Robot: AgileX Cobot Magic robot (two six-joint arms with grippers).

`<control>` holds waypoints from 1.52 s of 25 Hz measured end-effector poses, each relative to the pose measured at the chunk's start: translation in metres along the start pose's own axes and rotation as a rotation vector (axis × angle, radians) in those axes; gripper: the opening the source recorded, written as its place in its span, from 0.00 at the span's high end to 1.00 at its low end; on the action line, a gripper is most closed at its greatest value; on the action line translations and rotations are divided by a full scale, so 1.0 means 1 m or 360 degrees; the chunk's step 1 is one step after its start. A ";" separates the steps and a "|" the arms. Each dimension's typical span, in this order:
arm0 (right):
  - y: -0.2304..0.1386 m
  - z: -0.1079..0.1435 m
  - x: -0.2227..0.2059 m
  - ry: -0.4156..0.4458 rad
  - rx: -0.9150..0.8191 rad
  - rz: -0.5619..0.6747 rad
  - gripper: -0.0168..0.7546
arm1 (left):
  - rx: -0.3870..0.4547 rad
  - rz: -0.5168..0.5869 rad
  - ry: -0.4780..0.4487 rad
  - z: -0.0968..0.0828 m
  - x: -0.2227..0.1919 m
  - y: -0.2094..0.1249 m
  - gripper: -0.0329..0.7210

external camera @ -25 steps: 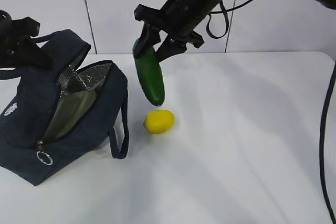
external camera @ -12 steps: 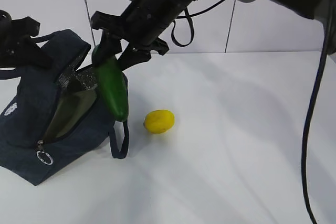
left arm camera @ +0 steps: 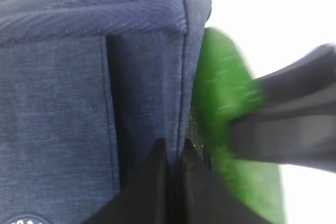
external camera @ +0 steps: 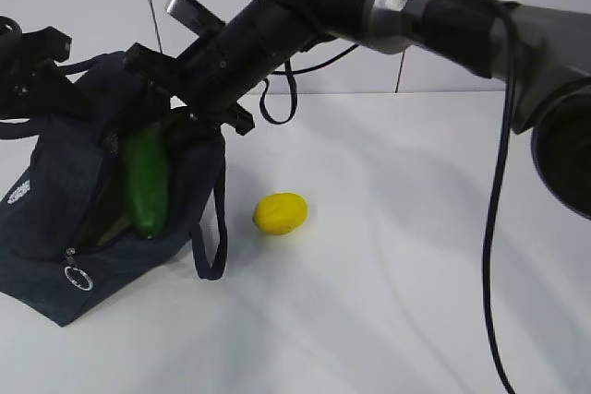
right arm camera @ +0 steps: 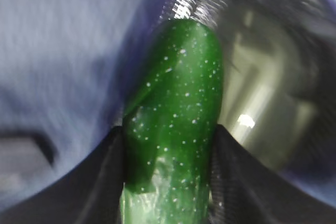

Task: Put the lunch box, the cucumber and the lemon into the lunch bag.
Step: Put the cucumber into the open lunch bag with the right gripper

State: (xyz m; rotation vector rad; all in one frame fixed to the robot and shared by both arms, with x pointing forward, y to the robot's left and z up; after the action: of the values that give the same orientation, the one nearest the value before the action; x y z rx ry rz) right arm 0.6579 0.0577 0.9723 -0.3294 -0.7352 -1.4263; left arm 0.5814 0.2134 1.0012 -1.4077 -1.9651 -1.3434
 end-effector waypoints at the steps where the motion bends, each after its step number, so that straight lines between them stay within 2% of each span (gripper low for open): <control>1: 0.000 -0.003 -0.006 0.0024 -0.0035 0.0007 0.54 | 0.0002 0.0002 -0.0004 0.000 0.000 0.000 0.96; 8: 0.012 -0.001 -0.015 0.0132 -0.0099 -0.0132 0.54 | 0.0012 0.0012 -0.0020 -0.002 0.000 -0.001 0.96; 15: 0.021 0.001 -0.015 0.0155 -0.0109 -0.0230 0.54 | 0.0020 0.0002 -0.0025 -0.002 0.000 0.000 0.96; 20: 0.019 -0.008 -0.026 0.0178 -0.0130 -0.0197 0.53 | 0.0020 0.0002 -0.0025 -0.002 0.000 0.000 0.96; 26: 0.017 -0.010 -0.031 0.0209 -0.0079 -0.0176 0.45 | 0.0020 0.0006 -0.0028 -0.003 0.000 0.000 0.96; 32: 0.011 -0.010 -0.032 0.0211 -0.0051 -0.0111 0.43 | 0.0020 0.0006 -0.0028 -0.003 0.000 0.000 0.96; 38: -0.001 -0.014 -0.028 0.0083 0.0095 0.0038 0.43 | 0.0020 0.0006 -0.0028 -0.003 0.000 0.000 0.96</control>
State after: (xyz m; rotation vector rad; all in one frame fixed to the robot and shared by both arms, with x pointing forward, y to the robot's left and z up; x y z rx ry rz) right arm 0.6615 0.0699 0.9439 -0.2530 -0.7275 -1.3826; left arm 0.5804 0.2112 1.0022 -1.4216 -1.9773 -1.3192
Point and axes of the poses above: a point on each arm's last joint axis where the gripper is mounted, x pointing back along that axis away from the gripper, z along the wrist's bending axis when the last joint is at zero, y = z × x, the point moved 5 cm from there along -x, pointing out along that axis toward the gripper, and after that the axes turned 4 degrees about -x, right-handed, at the moved point
